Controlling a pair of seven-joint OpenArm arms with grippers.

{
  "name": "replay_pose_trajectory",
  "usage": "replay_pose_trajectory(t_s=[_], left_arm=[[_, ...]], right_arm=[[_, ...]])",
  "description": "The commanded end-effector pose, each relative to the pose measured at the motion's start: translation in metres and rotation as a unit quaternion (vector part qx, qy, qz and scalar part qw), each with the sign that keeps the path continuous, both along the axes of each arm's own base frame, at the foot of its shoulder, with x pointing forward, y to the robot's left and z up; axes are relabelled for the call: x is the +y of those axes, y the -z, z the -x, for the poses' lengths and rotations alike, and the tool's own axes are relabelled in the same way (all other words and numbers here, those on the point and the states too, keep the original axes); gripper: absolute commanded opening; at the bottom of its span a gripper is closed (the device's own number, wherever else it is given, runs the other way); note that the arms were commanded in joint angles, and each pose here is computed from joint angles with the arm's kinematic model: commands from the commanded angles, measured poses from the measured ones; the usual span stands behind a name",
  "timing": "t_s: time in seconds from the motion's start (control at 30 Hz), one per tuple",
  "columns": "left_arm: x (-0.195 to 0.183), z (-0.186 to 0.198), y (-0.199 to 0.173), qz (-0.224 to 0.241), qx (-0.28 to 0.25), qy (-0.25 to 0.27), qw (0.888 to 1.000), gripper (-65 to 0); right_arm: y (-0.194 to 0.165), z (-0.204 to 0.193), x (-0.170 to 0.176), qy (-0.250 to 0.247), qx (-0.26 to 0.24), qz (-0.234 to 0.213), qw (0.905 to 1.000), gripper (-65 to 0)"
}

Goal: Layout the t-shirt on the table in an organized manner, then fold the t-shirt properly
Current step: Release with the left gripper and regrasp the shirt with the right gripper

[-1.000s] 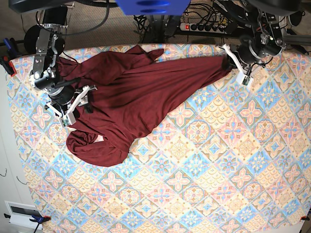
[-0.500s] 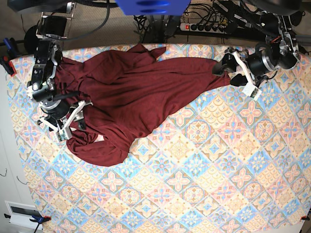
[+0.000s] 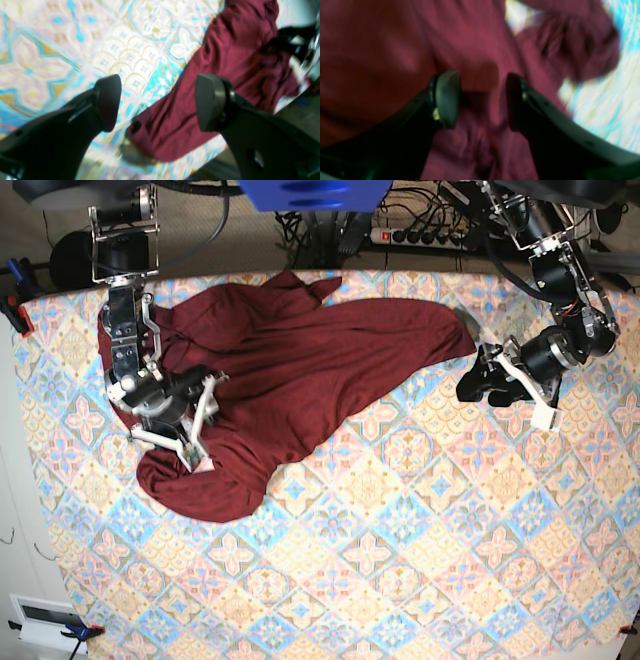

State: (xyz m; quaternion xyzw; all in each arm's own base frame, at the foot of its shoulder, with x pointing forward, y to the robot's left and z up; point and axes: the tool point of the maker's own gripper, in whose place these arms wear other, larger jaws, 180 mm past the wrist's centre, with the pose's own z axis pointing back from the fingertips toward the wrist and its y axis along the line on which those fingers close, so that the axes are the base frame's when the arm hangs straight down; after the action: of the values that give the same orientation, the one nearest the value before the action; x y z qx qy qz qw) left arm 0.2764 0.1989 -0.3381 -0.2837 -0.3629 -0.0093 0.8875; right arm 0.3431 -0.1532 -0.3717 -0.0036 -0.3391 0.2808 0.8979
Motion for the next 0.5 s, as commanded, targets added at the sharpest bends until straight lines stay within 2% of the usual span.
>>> replay_pose_trajectory(t_s=[0.0,0.1,0.3,0.47], left_arm=[[0.002,-0.013,-0.013,0.01,-0.027,-0.006,1.0,-19.8],[0.0,-0.023,-0.006,0.025,-0.019,-0.014,0.999,-19.8],[-0.012,-0.036,-0.008,0.042,-0.027,-0.018,0.999,-19.8],[-0.019,-0.036,-0.002,0.044,-0.019,-0.018,0.999,-19.8]], right_arm=[[-0.027,-0.022,0.002,-0.007,-0.048,-0.005,0.9988,-36.1],[-0.035,-0.031,0.01,-0.019,-0.059,-0.006,0.998,-36.1],[0.003,-0.022,-0.003,0.001,-0.004,-0.004,1.0,-36.1],[0.01,-0.035,-0.003,0.0,0.002,-0.006,1.0,-36.1]])
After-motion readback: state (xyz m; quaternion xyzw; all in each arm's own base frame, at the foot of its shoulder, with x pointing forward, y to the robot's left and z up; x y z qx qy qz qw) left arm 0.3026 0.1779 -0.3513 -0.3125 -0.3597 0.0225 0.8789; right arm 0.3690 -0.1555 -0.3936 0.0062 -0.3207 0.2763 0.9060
